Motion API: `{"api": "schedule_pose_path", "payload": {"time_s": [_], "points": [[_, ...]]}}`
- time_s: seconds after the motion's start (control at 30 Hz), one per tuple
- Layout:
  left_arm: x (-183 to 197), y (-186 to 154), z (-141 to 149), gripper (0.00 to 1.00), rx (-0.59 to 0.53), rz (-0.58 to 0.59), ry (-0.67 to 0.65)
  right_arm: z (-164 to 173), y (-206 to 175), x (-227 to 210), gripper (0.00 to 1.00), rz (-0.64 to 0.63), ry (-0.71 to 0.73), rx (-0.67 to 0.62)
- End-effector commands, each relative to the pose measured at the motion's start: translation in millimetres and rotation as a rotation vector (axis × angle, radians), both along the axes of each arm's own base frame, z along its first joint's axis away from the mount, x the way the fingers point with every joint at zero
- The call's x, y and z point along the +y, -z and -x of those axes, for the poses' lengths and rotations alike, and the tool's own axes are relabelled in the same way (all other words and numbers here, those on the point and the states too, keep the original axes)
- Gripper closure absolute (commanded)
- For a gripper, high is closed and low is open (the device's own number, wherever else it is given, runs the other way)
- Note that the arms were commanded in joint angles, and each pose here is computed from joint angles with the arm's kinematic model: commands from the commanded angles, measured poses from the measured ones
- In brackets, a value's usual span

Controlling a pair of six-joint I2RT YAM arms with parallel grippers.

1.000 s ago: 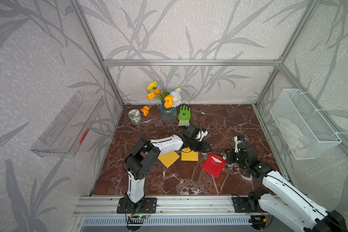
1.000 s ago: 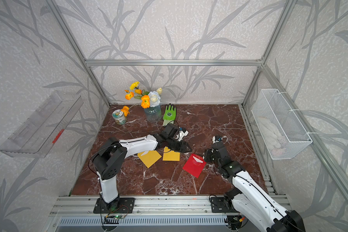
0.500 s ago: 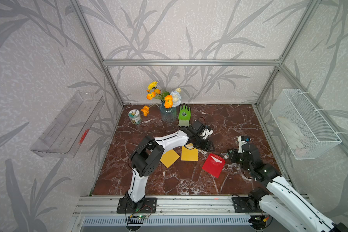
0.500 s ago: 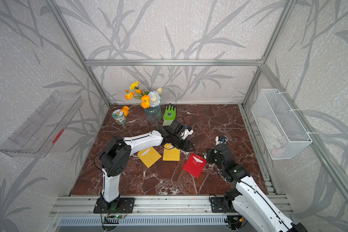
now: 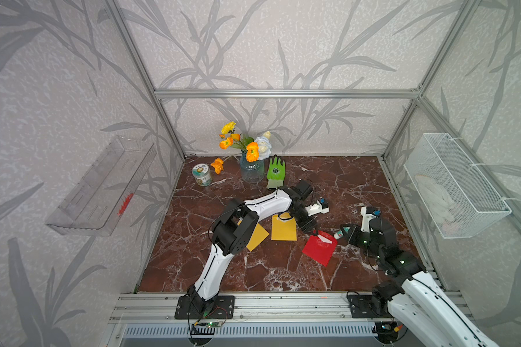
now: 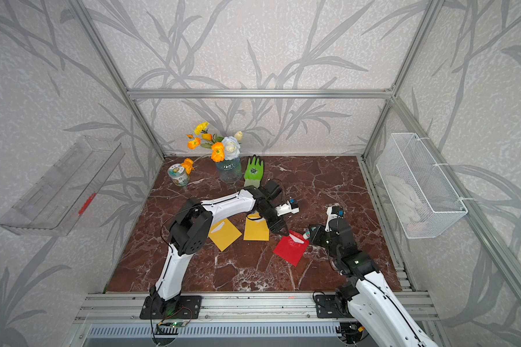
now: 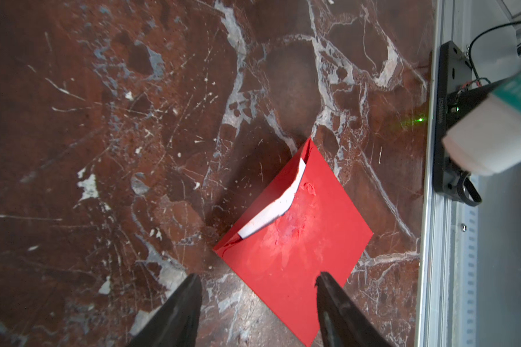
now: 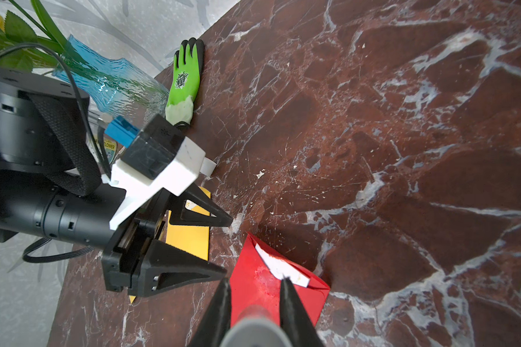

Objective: Seal the envelope with a glue stick
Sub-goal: Apply the envelope at the center of the board, then adjust the envelope at the center of the board.

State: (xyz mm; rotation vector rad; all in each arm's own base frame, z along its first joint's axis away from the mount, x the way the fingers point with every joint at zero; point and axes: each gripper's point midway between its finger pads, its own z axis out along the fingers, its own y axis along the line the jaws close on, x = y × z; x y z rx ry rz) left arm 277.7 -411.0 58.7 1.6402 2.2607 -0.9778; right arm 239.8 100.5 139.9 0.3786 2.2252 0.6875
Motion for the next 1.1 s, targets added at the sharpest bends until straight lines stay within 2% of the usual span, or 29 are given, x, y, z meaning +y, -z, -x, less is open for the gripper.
{"api": "schedule_pose_path", "payload": {"time_s": [0.0,0.23,0.63,0.77,0.93,1.07], "points": [[-10.5,-6.6,-1.6,0.40,-0.051,0.060,0.076,1.2,-2.4,5.0,1.00,-0.052,-0.013,-0.001],[-28.3,-5.6,-1.2,0.42,-0.064,0.144,0.102,2.8,4.6,7.4,1.00,-0.072,-0.023,0.018],[-40.6,17.3,8.3,0.52,-0.031,0.103,0.124,3.8,10.4,7.8,1.00,-0.072,-0.029,0.033],[-39.0,23.7,6.3,0.61,-0.034,0.071,0.102,4.7,13.4,7.7,1.00,-0.070,-0.029,0.039],[-35.0,23.0,2.8,0.80,-0.044,0.040,0.068,4.5,15.6,9.1,1.00,-0.076,-0.033,0.043],[-31.9,20.8,3.1,0.90,-0.046,0.036,0.054,4.2,20.1,10.9,1.00,-0.082,-0.038,0.058]]}}
